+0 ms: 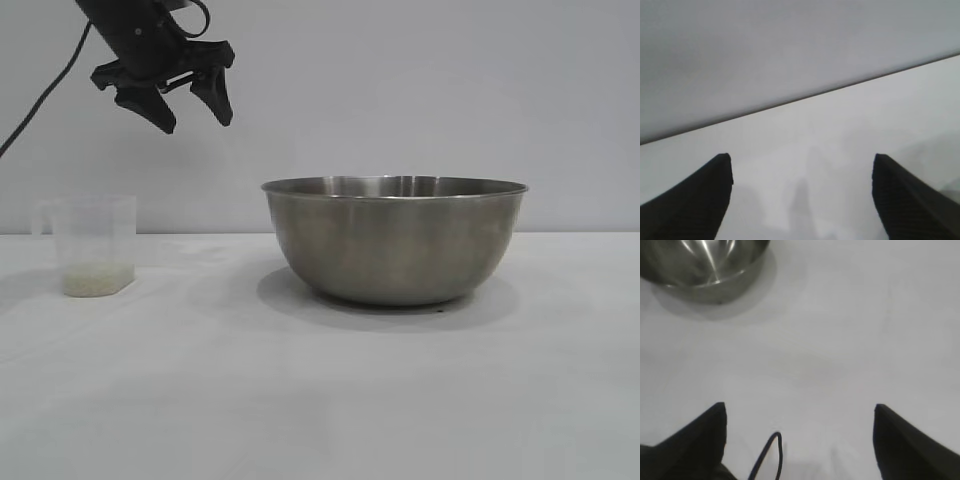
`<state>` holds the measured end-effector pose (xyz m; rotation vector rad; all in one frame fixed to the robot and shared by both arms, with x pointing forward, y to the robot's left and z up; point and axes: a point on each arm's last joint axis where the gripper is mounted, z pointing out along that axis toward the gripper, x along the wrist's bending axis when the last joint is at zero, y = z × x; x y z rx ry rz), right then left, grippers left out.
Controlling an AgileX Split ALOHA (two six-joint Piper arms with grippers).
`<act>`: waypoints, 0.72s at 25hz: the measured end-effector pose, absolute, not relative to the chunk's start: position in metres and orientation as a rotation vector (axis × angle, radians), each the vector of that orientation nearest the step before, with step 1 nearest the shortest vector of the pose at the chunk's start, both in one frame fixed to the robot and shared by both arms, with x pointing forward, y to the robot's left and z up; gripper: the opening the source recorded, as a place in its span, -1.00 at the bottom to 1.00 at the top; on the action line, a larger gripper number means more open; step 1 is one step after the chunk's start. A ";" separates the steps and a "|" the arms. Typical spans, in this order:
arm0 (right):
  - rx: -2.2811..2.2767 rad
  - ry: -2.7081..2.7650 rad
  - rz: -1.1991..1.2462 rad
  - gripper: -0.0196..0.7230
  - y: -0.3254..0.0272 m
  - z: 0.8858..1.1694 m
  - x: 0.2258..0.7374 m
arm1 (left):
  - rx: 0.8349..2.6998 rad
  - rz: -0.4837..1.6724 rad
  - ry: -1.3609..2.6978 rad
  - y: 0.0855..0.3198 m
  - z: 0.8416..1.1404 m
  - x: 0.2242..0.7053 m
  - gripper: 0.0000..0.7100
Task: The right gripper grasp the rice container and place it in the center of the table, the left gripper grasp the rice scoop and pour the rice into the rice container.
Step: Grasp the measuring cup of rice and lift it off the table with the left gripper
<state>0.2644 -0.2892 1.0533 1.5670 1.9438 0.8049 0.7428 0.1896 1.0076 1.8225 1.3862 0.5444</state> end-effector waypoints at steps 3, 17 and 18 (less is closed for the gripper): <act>1.541 1.900 0.830 0.55 -0.291 1.049 0.255 | 1.822 0.544 1.386 0.190 1.008 0.743 0.48; 1.466 1.811 0.899 0.55 -0.292 1.044 0.237 | 1.884 0.521 1.366 0.189 1.009 0.739 0.48; 1.466 1.811 0.899 0.55 -0.292 1.044 0.237 | 1.883 0.525 1.358 0.189 1.013 0.737 0.48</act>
